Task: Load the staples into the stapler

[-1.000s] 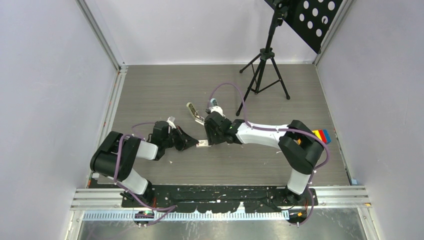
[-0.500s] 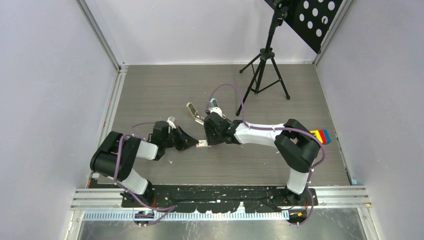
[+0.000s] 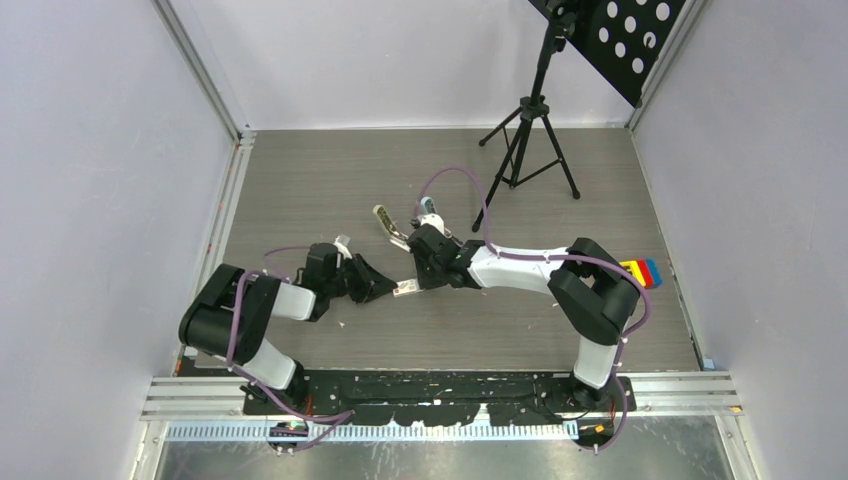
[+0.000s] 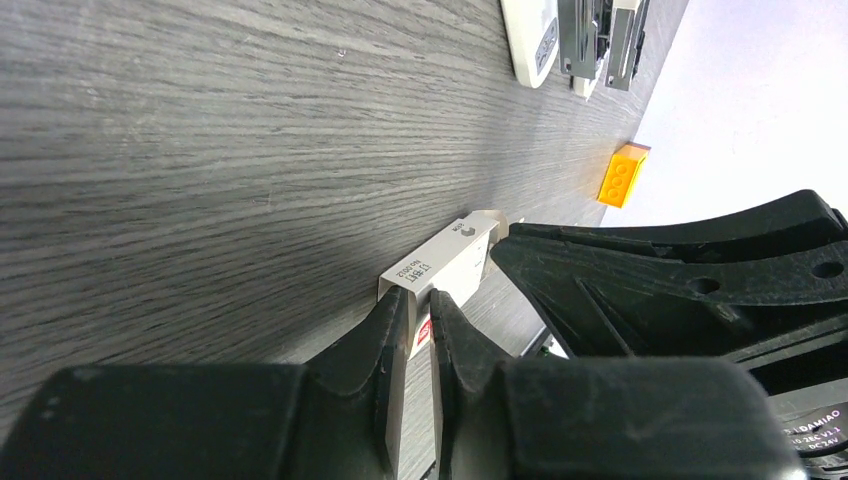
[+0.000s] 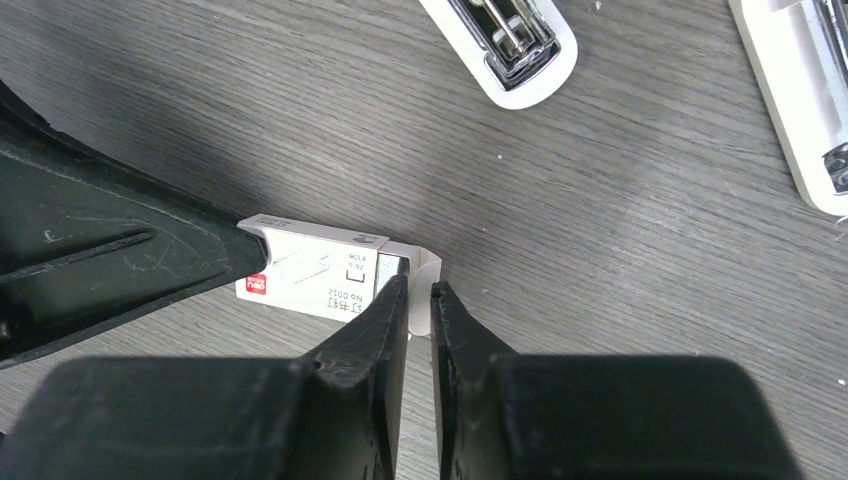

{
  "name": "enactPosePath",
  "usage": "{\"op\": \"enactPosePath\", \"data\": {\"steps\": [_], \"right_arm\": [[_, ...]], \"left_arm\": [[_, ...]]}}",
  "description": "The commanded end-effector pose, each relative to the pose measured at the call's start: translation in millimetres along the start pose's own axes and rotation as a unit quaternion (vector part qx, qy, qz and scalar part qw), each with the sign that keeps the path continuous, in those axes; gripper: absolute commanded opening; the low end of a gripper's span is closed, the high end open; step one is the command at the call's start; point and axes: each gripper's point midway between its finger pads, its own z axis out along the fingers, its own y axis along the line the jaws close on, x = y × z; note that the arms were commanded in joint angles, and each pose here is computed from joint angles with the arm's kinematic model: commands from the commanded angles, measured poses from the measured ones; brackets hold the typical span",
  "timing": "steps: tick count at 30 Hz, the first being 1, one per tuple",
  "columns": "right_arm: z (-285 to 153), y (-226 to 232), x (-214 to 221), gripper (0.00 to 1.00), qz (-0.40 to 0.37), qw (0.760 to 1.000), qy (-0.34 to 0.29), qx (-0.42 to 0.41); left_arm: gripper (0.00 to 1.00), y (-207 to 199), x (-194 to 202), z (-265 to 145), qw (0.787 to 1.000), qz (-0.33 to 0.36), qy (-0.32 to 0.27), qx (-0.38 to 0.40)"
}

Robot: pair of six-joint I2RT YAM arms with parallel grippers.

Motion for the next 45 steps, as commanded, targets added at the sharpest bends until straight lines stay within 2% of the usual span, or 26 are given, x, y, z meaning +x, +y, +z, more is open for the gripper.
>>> {"op": "enactPosePath", "data": {"steps": [1, 5, 7, 13, 18, 20, 25, 28, 33, 34, 45], "right_arm": [[-7, 1, -13, 0.16, 0.011, 1.000, -0.025, 0.004], [-10, 2, -14, 0.05, 0.011, 1.000, -0.027, 0.000], [-10, 2, -14, 0.01, 0.008, 1.000, -0.026, -0.001], [-13, 4, -14, 0.00, 0.001, 1.000, -0.025, -0.009], [-17, 9, -15, 0.00, -0.001, 0.999, -0.024, -0.023], [-19, 10, -17, 0.00, -0.002, 0.999, -0.024, -0.029], [-24, 12, -19, 0.00, -0.006, 0.999, -0.017, -0.044], [-26, 14, -18, 0.00, -0.008, 0.998, -0.009, -0.055], [-28, 16, -19, 0.00, -0.013, 0.997, -0.002, -0.071], [-27, 15, -17, 0.00, -0.013, 0.997, 0.003, -0.073], [-34, 9, -3, 0.00, -0.030, 0.993, 0.042, -0.108]], "left_arm": [[0.17, -2, -2, -4, 1.000, 0.016, -0.009, -0.003], [0.25, -10, -6, -10, 0.999, 0.041, -0.011, -0.010], [0.34, -13, -9, -18, 0.997, 0.068, -0.016, -0.027], [0.66, -31, -27, -42, 0.978, 0.194, -0.041, -0.059], [0.81, -49, -24, -44, 0.948, 0.314, -0.024, -0.044], [0.84, -55, -19, -40, 0.933, 0.356, -0.020, -0.038], [0.85, -56, -6, -29, 0.860, 0.508, -0.019, -0.042], [0.85, -57, 4, -22, 0.822, 0.568, -0.024, -0.016], [0.87, -50, 20, -12, 0.791, 0.610, -0.016, 0.029], [0.87, -49, 22, -10, 0.780, 0.625, -0.013, 0.033], [0.86, -54, 28, 10, 0.709, 0.702, -0.006, 0.065]]}}
